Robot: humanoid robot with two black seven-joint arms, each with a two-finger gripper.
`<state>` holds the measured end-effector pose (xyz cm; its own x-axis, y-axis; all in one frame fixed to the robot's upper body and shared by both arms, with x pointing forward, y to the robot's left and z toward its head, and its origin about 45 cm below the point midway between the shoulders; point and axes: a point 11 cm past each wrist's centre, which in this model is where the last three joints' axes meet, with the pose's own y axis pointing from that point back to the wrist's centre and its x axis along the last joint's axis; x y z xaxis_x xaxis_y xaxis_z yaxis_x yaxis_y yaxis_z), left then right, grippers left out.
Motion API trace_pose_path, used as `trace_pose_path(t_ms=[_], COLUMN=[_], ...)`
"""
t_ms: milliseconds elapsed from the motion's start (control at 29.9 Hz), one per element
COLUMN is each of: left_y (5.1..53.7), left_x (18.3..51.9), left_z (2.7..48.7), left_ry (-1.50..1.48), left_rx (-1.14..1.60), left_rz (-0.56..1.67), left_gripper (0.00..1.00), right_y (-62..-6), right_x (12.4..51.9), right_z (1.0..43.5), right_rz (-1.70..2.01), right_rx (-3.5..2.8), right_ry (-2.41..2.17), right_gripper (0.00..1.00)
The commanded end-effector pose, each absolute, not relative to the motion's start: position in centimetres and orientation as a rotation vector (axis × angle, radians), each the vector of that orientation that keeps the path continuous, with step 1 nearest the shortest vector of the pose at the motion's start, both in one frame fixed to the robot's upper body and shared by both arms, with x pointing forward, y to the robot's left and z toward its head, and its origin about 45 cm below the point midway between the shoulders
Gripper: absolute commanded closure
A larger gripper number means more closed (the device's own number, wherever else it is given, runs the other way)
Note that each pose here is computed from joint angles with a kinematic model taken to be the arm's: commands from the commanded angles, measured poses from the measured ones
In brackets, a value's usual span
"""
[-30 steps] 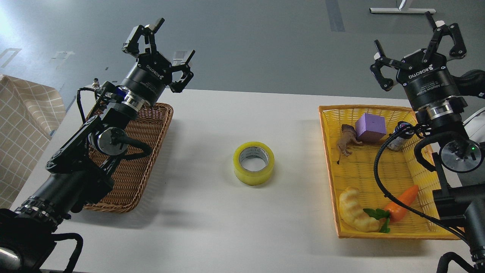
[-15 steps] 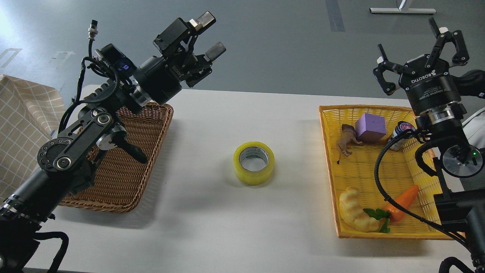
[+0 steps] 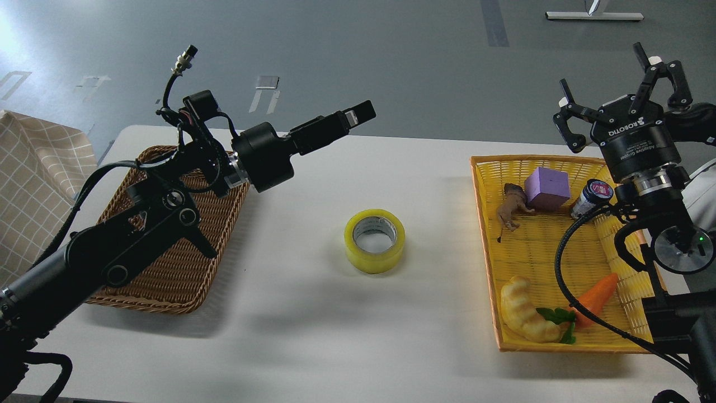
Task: Place and transfer tape with both arms
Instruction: 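Swing the left gripper out toward the tape roll, then grasp the tape roll's rim with the left gripper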
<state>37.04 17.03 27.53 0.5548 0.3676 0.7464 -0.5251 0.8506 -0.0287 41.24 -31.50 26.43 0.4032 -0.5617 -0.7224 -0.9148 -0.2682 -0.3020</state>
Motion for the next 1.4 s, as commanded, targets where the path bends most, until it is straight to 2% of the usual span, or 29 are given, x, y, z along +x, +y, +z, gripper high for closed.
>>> trace_pose_path(t_ms=[0, 434, 768, 1103, 1370], left_y=[16.7, 17.2, 15.0, 15.7, 14.0], left_x=[36.7, 37.5, 37.3, 37.1, 36.9], left_z=[26.1, 22.4, 22.0, 19.7, 18.8], left_ry=[-0.966, -1.057, -1.212, -1.118, -1.109], left_rx=[0.316, 0.670, 0.767, 0.909, 0.905], left_rz=[0.479, 0.460, 0.290, 0.220, 0.189], left_gripper=[0.02, 0.02, 0.02, 0.02, 0.02], right_y=[-31.9, -31.8, -31.9, -31.9, -31.8], right_x=[41.0, 41.0, 40.8, 40.7, 40.6], right_z=[26.2, 26.2, 25.7, 25.7, 25.5], right_rz=[0.636, 0.638, 0.647, 0.645, 0.652], right_rx=[-1.957, -1.958, -1.954, -1.956, -1.955], right_ry=[1.270, 1.269, 1.277, 1.277, 1.278], right_gripper=[0.00, 0.00, 0.00, 0.00, 0.00])
